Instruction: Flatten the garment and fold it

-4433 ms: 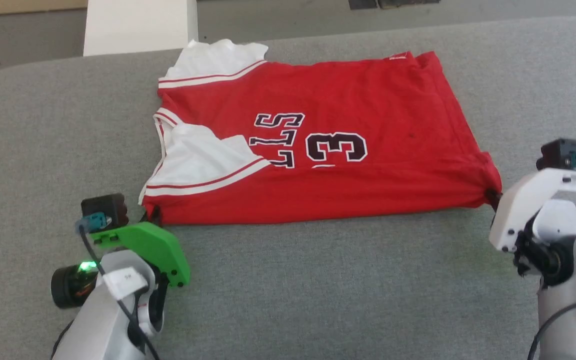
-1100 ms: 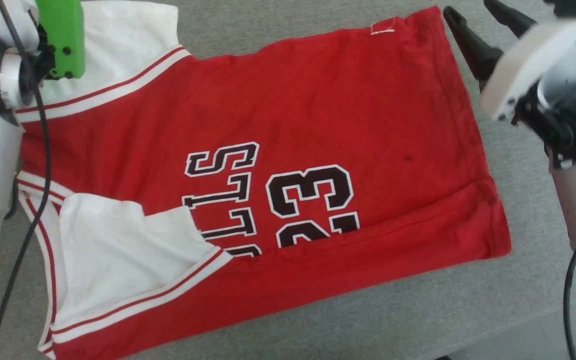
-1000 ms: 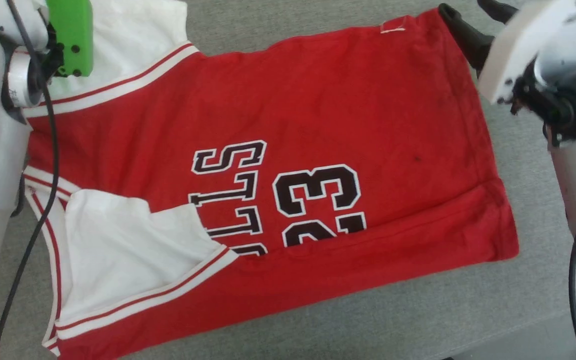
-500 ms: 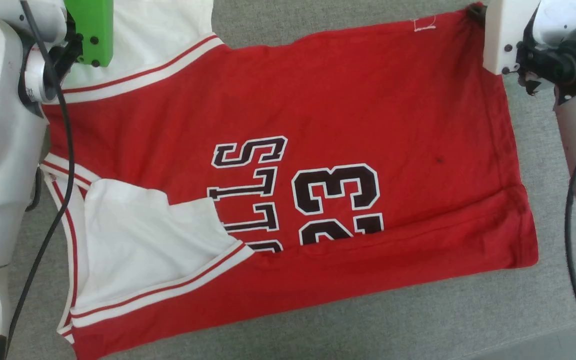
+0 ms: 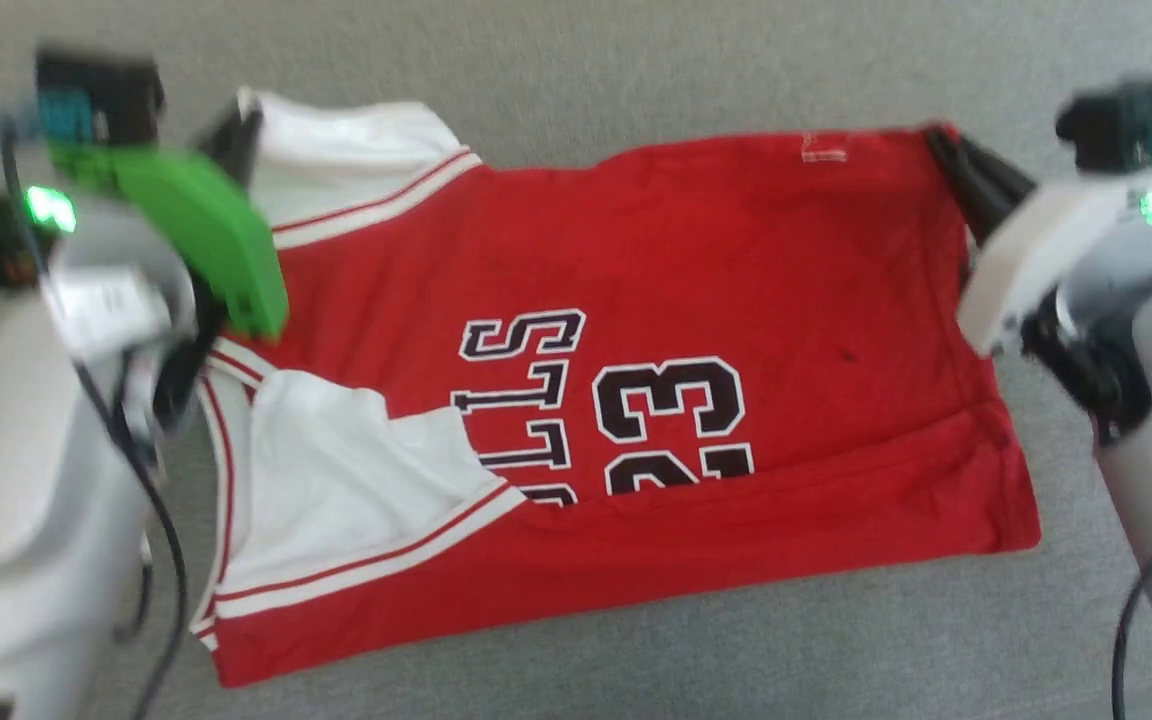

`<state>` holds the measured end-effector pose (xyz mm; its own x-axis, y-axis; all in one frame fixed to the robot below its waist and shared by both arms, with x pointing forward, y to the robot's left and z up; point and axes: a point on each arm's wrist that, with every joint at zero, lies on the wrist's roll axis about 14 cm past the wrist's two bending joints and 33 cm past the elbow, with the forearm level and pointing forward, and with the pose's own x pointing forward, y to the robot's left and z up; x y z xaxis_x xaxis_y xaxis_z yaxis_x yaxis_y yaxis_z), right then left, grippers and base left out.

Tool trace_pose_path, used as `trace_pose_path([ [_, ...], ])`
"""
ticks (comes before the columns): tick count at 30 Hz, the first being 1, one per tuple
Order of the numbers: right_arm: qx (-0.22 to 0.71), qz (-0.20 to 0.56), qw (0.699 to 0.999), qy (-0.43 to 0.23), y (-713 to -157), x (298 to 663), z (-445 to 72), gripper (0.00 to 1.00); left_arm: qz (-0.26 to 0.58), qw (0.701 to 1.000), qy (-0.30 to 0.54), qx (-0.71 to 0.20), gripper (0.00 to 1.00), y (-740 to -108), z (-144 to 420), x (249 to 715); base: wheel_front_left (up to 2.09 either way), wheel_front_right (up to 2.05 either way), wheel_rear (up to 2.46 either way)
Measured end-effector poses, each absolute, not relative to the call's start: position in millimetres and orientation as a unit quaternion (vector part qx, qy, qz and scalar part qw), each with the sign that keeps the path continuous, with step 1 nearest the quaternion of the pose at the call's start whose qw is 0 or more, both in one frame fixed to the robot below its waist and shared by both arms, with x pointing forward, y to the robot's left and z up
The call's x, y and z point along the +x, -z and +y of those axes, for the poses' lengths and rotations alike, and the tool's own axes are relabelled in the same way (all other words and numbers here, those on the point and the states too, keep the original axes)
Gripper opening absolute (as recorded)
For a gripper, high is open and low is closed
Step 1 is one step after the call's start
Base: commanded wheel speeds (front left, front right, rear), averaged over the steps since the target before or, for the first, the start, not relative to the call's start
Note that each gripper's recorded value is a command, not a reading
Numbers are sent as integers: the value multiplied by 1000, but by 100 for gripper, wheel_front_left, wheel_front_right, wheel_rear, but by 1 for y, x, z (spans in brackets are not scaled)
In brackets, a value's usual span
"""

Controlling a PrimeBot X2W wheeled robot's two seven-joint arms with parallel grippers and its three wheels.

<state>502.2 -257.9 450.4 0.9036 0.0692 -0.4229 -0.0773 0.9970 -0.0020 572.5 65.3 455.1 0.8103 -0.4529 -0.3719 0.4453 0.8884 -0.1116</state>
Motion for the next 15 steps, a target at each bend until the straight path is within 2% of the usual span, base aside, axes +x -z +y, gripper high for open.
trace_pose_path([
  [6, -4, 187, 982, -36, -459, 458, -264, 0, 198, 955, 211, -59, 0, -464, 88, 506, 0, 0, 0],
  [15, -14, 236, 971, -33, -441, 414, -274, 0, 266, 942, 165, -121, 0, -439, 116, 409, 0, 0, 0],
])
